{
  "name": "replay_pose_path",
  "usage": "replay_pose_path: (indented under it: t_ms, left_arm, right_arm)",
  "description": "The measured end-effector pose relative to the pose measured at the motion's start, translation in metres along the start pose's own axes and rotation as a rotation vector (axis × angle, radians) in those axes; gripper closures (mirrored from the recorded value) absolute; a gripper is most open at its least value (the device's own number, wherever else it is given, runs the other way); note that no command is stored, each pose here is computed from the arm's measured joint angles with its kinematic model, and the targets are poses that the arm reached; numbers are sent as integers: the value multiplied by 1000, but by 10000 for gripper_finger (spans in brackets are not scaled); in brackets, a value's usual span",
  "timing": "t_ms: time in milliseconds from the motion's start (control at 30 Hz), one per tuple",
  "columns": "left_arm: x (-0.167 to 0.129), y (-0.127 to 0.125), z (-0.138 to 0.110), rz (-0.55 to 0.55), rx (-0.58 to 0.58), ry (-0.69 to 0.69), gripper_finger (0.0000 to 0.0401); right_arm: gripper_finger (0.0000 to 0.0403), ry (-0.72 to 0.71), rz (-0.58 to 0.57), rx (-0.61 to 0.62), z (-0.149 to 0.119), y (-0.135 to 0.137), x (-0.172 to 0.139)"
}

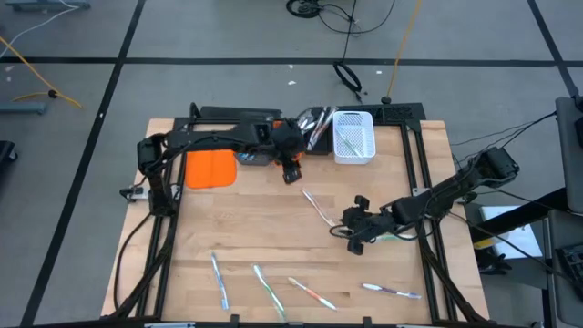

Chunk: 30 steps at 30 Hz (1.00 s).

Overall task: Pick & Place Toothbrushes
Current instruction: Put the green toothbrush into the white bin

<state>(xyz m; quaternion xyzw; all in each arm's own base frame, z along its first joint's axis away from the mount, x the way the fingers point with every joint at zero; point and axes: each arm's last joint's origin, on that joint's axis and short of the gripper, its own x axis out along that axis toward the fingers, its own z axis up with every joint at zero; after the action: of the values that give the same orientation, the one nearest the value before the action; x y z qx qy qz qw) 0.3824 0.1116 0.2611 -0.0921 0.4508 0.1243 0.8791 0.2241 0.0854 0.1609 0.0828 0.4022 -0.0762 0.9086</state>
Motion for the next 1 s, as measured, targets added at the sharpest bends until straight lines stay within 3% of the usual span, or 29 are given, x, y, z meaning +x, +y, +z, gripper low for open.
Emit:
replay_pose_path:
  t_ms: [367, 800, 1000]
  left_arm:
    - [-1, -61, -6, -86, 110, 5, 208]
    - [-7, -115, -15, -120, 202, -32, 210]
    - [-9, -126, -15, -119, 222, -69, 206]
  right_arm:
    - [257, 276, -29, 47, -24, -8, -5]
    - [264, 343, -63, 9, -32, -8, -8]
    - [311, 359, -77, 20, -35, -7, -2]
